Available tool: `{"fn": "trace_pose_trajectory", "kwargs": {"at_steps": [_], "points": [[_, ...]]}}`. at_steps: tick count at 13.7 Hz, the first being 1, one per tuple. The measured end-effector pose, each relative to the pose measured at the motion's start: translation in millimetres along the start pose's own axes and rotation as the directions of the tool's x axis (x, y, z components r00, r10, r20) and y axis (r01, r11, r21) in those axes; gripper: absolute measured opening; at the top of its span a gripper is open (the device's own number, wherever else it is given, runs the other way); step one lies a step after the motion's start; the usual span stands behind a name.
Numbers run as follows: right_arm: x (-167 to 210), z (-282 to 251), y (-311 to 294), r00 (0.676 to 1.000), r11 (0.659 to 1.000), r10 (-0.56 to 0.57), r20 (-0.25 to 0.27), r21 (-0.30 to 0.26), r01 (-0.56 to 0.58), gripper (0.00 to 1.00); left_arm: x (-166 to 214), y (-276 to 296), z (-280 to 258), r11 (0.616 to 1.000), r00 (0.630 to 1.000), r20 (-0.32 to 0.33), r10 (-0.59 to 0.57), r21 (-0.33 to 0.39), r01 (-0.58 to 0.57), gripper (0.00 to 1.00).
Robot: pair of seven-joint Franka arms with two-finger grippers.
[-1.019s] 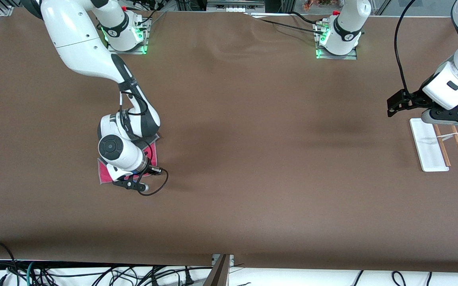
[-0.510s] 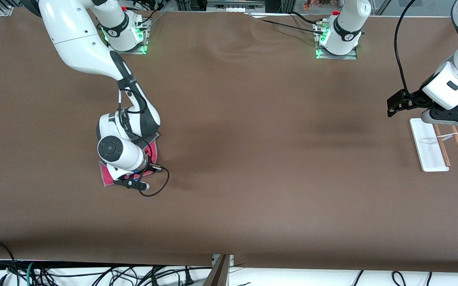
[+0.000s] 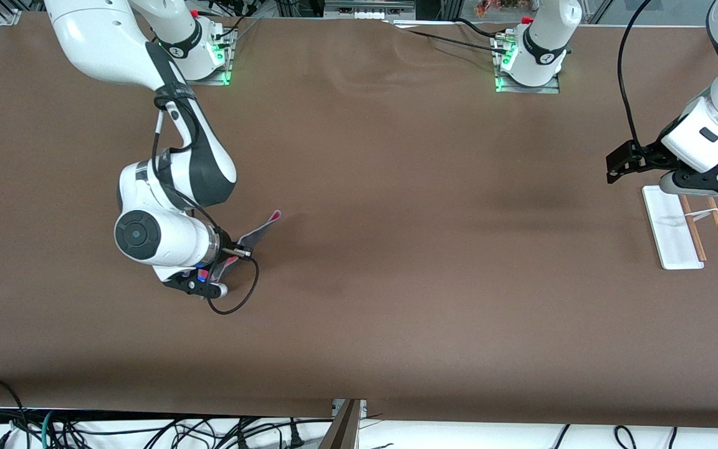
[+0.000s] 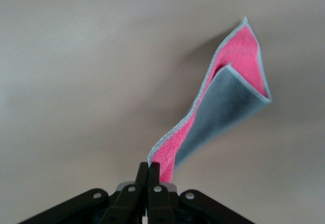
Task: Pass towel and hang on rack
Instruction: 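Close the right gripper on the towel edge and lift it, then carry the towel toward the middle while the left gripper approaches it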
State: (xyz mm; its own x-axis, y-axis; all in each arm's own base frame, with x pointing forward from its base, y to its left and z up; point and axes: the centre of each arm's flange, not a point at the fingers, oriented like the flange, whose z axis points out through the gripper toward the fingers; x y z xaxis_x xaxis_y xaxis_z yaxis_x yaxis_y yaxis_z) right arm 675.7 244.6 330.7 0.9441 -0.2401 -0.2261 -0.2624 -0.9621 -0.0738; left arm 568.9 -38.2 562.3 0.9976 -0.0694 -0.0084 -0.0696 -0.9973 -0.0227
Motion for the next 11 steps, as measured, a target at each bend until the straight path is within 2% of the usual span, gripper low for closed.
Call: {"fn": "trace_pose_trajectory", "kwargs": {"at_steps": [3, 5, 6, 8, 11], "points": [[-27.1, -33.7, -34.7, 0.995, 0.997, 0.059, 0.075, 0.049, -0.063, 0.02, -1.0, 21.3, 25.8, 0.999, 0.993, 0.110, 0.040, -0.004, -0.039, 1.00], [-53.9, -51.2, -67.3, 0.985, 0.988, 0.120, 0.121, 0.086, -0.131, 0.02, 1.9, 37.6, 40.1, 0.997, 0.987, 0.144, 0.073, -0.016, -0.071, 1.00], [-65.9, -56.9, -82.0, 0.976, 0.979, 0.155, 0.152, 0.111, -0.172, 0.02, 3.2, 50.1, 46.7, 0.994, 0.983, 0.156, 0.101, -0.049, -0.094, 1.00], [-79.6, -72.4, -100.2, 0.948, 0.948, 0.224, 0.228, 0.175, -0.266, 0.02, 5.5, 69.7, 58.2, 0.977, 0.973, 0.169, 0.157, -0.173, -0.128, 1.00], [-88.1, -97.2, -116.6, 0.884, 0.873, 0.318, 0.343, 0.258, -0.414, 0.02, 11.8, 77.2, 72.3, 0.913, 0.955, 0.141, 0.261, -0.356, -0.197, 1.00]]}}
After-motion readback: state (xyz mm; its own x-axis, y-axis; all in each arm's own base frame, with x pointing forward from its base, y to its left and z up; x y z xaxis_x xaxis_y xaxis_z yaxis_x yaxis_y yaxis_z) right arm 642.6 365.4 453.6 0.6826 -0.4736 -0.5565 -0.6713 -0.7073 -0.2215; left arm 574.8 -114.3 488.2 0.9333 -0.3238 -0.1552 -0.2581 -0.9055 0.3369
